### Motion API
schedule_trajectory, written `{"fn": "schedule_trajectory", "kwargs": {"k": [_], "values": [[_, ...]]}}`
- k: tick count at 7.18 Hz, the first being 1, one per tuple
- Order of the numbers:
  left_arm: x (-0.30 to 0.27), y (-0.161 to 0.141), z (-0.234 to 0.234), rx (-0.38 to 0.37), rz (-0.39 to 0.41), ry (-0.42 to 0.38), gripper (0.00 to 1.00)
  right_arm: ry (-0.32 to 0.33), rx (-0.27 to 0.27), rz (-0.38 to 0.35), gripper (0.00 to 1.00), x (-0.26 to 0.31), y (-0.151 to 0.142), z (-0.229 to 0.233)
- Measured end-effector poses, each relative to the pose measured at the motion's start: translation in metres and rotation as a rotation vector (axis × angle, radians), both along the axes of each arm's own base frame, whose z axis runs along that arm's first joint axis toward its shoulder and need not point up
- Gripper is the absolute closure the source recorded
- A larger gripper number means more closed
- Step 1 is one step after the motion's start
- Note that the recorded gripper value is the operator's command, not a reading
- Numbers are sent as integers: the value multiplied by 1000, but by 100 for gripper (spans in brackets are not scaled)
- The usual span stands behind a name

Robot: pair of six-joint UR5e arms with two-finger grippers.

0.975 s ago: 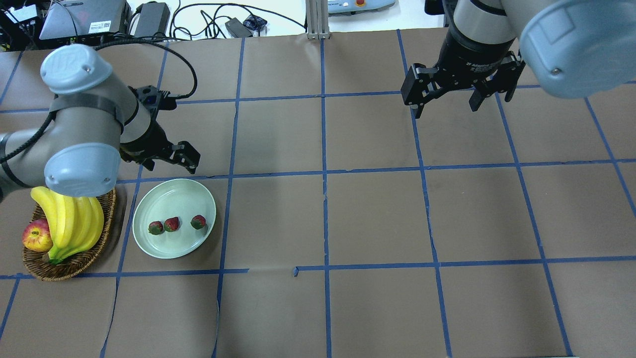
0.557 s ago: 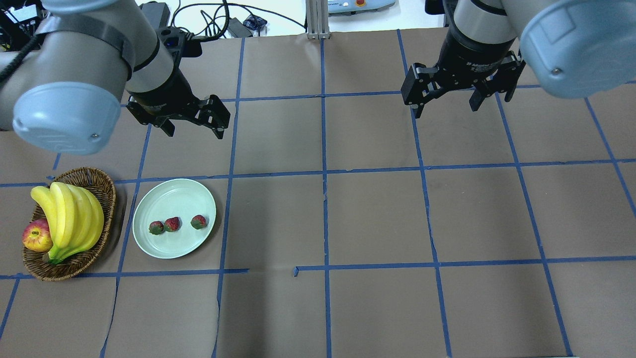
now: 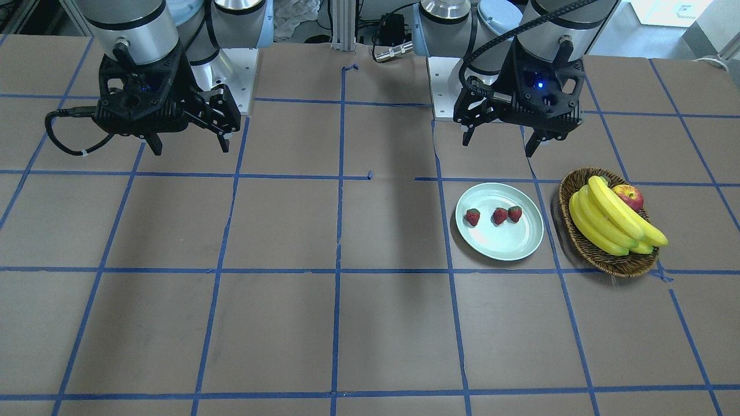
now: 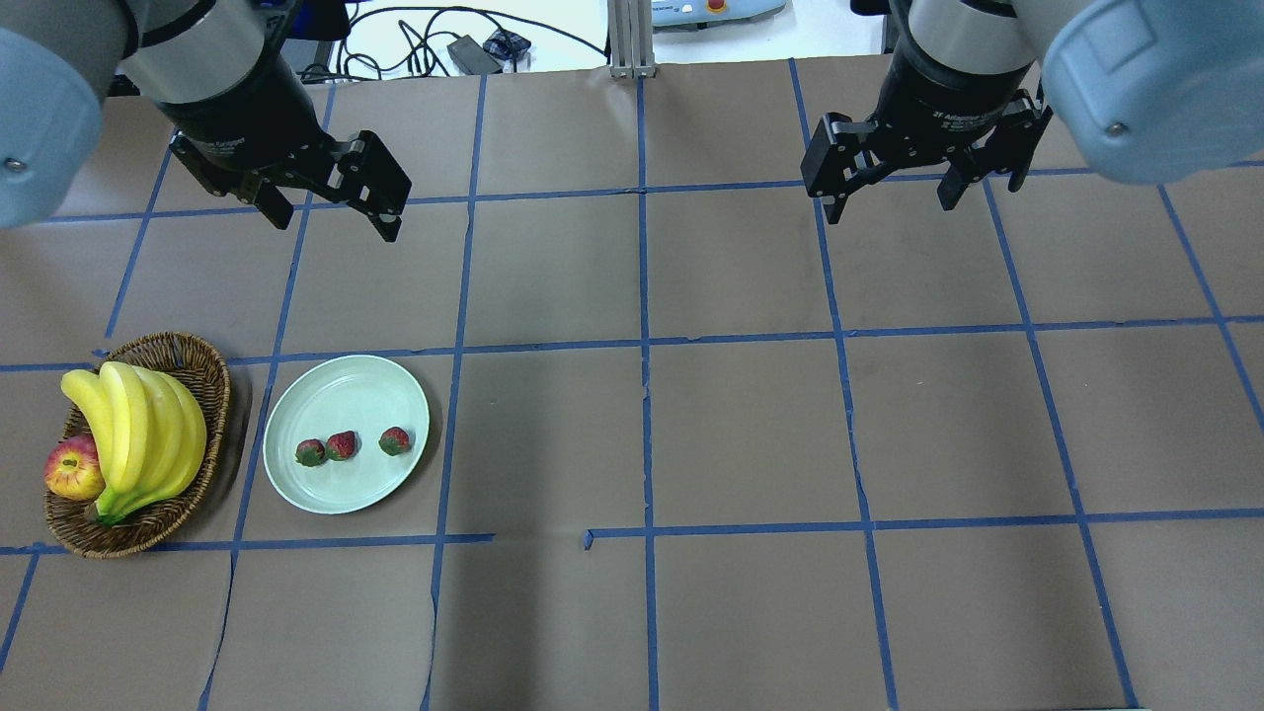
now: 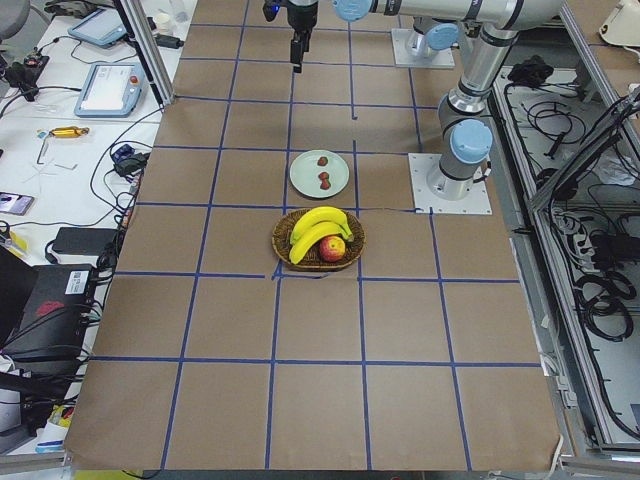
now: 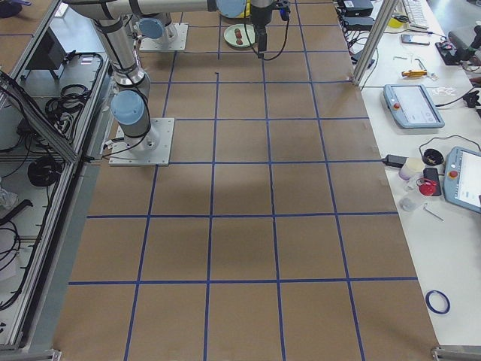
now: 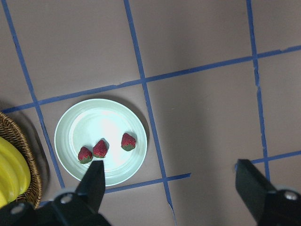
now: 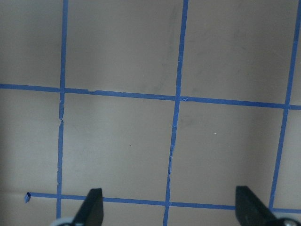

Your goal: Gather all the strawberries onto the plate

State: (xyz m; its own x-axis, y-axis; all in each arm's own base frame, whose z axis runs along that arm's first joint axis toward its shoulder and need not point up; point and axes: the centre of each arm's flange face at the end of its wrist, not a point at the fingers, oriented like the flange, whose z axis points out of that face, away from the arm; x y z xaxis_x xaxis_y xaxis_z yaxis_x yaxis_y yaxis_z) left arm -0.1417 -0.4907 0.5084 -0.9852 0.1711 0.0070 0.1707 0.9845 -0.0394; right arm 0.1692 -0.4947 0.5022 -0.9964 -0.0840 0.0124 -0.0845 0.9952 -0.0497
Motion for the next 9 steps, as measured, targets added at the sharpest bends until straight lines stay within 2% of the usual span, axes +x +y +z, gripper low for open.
{"fn": "schedule_trajectory", "kwargs": {"k": [4,9], "values": [[-1,1,-11,22,16,-1,0,-3,-56,12,0,-1,-3,28],[-2,-11,-5,-78,57,4,0,-2,-56,6,0,1,-3,28]]}}
